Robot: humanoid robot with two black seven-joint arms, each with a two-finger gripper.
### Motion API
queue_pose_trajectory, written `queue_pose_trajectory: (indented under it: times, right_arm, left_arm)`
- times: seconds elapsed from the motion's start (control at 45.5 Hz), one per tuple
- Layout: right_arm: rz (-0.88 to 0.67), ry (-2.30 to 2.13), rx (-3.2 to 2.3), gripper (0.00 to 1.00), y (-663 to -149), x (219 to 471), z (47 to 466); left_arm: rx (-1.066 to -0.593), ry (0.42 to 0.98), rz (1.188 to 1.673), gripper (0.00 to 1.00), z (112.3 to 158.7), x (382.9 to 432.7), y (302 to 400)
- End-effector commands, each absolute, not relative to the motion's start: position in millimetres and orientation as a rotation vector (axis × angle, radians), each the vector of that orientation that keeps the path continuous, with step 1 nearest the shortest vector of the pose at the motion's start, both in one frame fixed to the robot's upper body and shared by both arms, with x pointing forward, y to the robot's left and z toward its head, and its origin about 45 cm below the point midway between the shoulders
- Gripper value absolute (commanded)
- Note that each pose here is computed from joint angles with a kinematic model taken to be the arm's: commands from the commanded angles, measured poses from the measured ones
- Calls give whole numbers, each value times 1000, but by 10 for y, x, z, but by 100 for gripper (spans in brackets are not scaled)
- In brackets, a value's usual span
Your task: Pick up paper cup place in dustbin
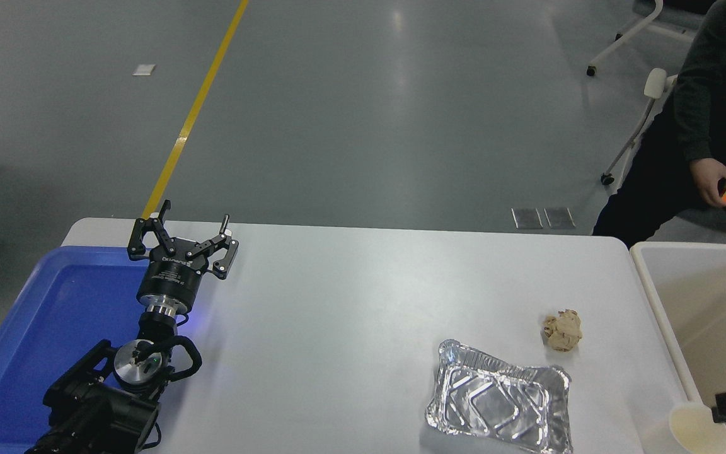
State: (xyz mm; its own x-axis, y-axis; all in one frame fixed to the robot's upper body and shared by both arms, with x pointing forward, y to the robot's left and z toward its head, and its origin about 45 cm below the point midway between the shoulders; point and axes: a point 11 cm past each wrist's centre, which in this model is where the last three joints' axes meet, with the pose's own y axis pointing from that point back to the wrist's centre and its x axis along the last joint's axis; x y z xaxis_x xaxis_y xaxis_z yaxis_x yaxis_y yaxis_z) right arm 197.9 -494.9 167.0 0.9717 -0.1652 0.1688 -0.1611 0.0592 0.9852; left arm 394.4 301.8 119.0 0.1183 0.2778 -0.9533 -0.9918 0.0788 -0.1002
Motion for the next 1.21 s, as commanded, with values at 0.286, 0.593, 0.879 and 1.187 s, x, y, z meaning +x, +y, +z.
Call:
queue_pose_trajectory:
  times: [0.286, 0.593, 0.879, 1.187]
  right_arm:
    - [55, -202, 1494, 100, -4945, 1968, 1179]
    - [76, -173, 1491, 63, -4973, 1937, 1129]
    - [83, -146, 1489, 0, -4983, 1895, 1121]
    - [58, -178, 1505, 0, -5019, 1816, 1193]
  left_arm:
    - [-1003, 949, 1205, 99, 1189, 3943, 3019]
    - [-1004, 949, 1204, 99, 1193, 3945, 3016]
    - [-1004, 949, 1204, 99, 1193, 3945, 3016]
    - [-1003, 949, 1205, 99, 1189, 3943, 3019]
